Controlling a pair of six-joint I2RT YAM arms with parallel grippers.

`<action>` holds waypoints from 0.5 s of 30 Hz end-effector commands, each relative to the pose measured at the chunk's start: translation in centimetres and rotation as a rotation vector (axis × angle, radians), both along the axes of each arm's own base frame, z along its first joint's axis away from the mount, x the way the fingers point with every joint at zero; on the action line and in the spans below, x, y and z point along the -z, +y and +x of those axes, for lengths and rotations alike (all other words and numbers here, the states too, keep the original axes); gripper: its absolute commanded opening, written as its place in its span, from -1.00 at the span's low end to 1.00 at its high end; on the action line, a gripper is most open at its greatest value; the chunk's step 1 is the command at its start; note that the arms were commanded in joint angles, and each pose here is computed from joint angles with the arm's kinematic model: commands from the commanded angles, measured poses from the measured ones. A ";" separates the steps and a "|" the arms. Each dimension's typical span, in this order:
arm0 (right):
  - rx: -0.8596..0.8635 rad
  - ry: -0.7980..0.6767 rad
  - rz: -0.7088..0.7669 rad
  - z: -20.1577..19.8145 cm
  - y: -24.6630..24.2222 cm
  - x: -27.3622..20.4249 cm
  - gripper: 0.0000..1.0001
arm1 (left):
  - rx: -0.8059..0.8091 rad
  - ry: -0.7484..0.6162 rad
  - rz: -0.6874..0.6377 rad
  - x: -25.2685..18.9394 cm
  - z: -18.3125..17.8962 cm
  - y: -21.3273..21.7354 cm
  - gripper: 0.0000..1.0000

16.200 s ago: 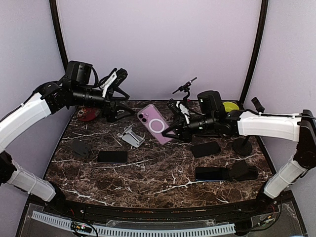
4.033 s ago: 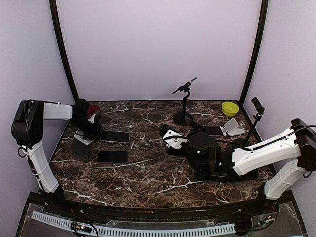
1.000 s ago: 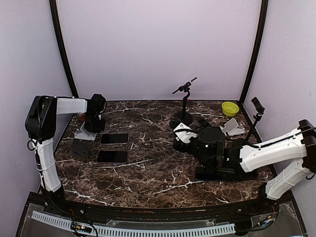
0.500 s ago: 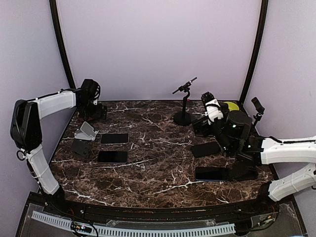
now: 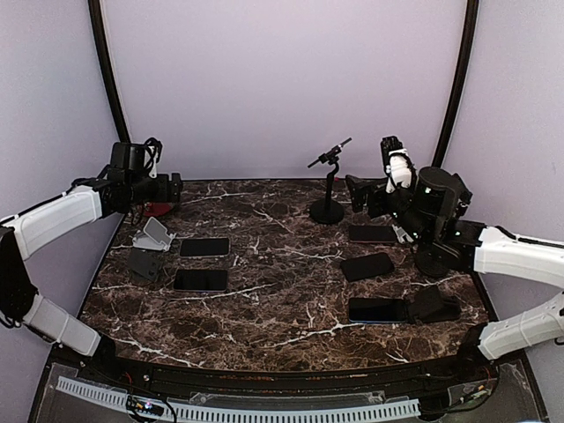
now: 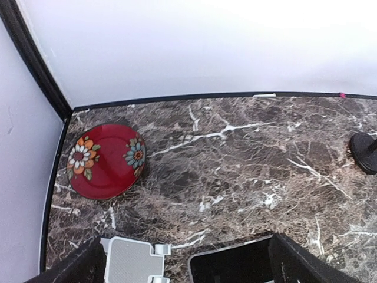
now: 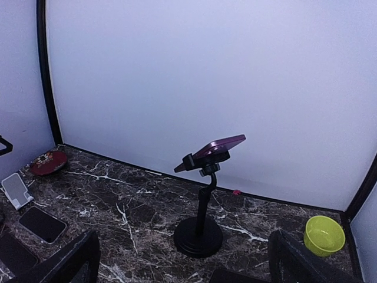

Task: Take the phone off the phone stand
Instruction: Pick up the phone stand with the phone from the corner of the board.

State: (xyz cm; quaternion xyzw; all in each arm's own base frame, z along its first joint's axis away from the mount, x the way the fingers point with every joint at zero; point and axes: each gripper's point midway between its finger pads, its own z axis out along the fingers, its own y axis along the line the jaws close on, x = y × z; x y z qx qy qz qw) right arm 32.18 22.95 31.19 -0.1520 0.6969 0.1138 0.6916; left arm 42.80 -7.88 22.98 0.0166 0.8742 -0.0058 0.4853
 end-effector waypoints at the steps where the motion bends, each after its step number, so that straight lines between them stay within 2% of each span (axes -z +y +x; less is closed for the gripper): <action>1: -0.036 0.060 0.029 0.8 1.3 -1.5 1.00 | 0.123 -0.218 -0.020 -5.4 -0.6 -1.7 0.98; 5: -0.043 0.103 0.004 1.7 1.5 -1.2 0.99 | 0.200 -0.193 -0.004 -5.4 -1.1 -2.7 0.98; 9: -0.122 0.068 0.078 2.7 1.1 -1.2 0.99 | 0.247 -0.230 -0.022 -6.0 -1.8 -3.4 0.98; 12: -0.148 0.129 0.105 4.8 0.8 0.2 0.99 | 0.273 -0.258 -0.047 -6.6 -2.3 -3.9 0.98; 15: -0.156 0.128 0.110 6.5 0.5 0.8 0.99 | 0.305 -0.263 -0.079 -6.9 -2.6 -4.5 0.98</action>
